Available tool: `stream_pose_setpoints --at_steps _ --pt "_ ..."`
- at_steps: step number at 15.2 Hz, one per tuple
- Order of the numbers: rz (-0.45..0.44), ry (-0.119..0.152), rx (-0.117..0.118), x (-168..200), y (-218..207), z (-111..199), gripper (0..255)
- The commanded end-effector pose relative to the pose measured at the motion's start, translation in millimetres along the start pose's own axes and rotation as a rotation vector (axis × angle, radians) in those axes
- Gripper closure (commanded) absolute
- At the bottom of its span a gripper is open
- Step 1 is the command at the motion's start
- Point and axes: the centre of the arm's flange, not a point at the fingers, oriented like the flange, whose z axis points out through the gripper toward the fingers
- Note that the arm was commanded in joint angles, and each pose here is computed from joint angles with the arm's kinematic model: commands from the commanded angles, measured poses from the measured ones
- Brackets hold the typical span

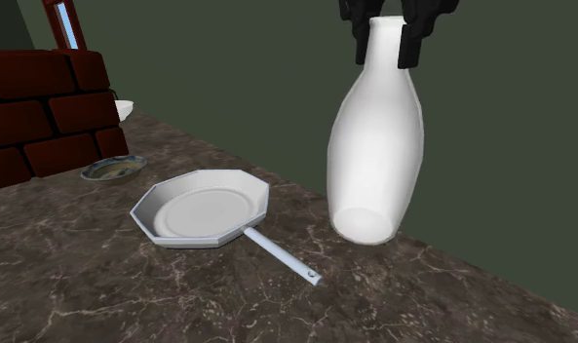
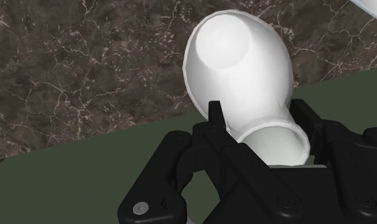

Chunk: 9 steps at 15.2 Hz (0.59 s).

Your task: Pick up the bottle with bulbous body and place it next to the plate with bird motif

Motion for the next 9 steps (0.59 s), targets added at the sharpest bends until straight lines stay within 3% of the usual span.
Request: stream_pose_setpoints --at_steps 1,9 --pt "0.0 0.0 0.0 1 0 -10 255" --pt "0.0 0.0 0.0 -52 -69 -44 255"
